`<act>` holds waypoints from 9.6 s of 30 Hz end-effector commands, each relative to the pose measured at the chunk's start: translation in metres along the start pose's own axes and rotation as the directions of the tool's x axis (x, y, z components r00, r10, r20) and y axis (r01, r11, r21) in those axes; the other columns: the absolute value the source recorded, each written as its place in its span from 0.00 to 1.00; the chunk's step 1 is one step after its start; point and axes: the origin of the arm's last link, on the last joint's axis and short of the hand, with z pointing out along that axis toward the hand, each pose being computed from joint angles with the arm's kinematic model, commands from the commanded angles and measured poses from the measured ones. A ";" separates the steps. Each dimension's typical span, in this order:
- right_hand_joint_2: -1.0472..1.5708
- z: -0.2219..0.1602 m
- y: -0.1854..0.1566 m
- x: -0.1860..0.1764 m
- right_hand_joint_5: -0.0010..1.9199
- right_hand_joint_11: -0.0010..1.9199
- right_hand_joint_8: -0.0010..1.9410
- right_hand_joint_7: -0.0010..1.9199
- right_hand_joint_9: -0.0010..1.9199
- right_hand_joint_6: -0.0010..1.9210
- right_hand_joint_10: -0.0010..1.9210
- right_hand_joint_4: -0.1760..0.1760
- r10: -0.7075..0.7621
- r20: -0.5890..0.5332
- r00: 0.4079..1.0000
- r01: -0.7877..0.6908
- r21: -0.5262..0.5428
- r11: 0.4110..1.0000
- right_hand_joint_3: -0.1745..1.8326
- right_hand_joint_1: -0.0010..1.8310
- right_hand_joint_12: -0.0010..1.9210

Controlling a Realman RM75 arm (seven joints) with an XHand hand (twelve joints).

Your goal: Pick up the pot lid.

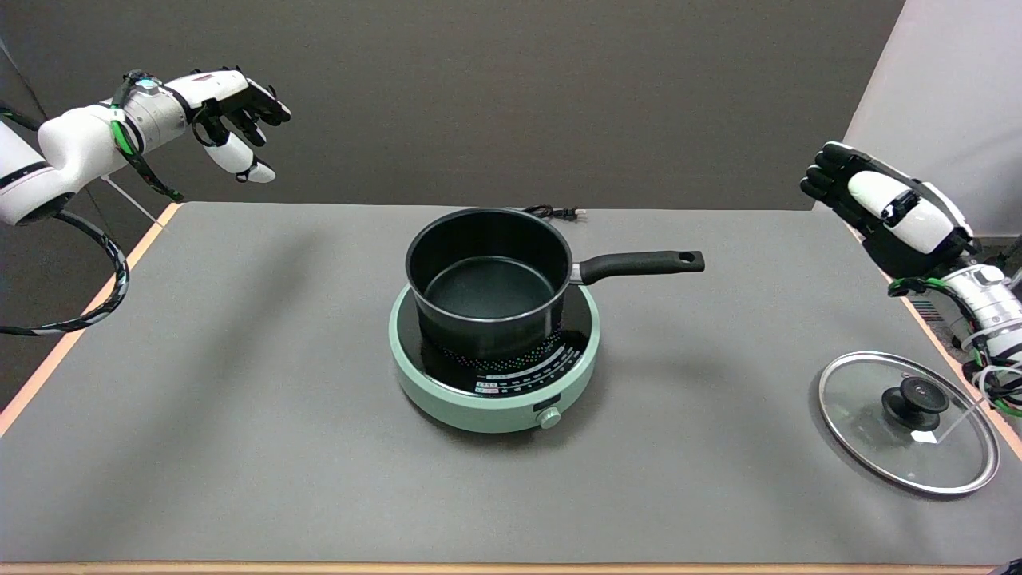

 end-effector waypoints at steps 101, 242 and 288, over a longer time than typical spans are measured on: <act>0.60 -0.153 -0.051 -0.009 0.24 0.16 0.12 0.28 0.26 0.10 0.23 0.29 -0.866 0.089 0.493 0.865 -0.161 0.476 0.57 0.48 0.42; 0.61 -0.162 0.004 0.074 0.32 0.18 0.11 0.32 0.29 0.16 0.22 0.54 -0.894 0.414 0.170 0.983 -0.014 0.181 0.58 0.50 0.42; 0.64 -0.147 0.019 0.076 0.35 0.20 0.15 0.39 0.34 0.24 0.30 0.54 -0.872 0.457 0.173 0.983 -0.028 0.181 0.58 0.50 0.47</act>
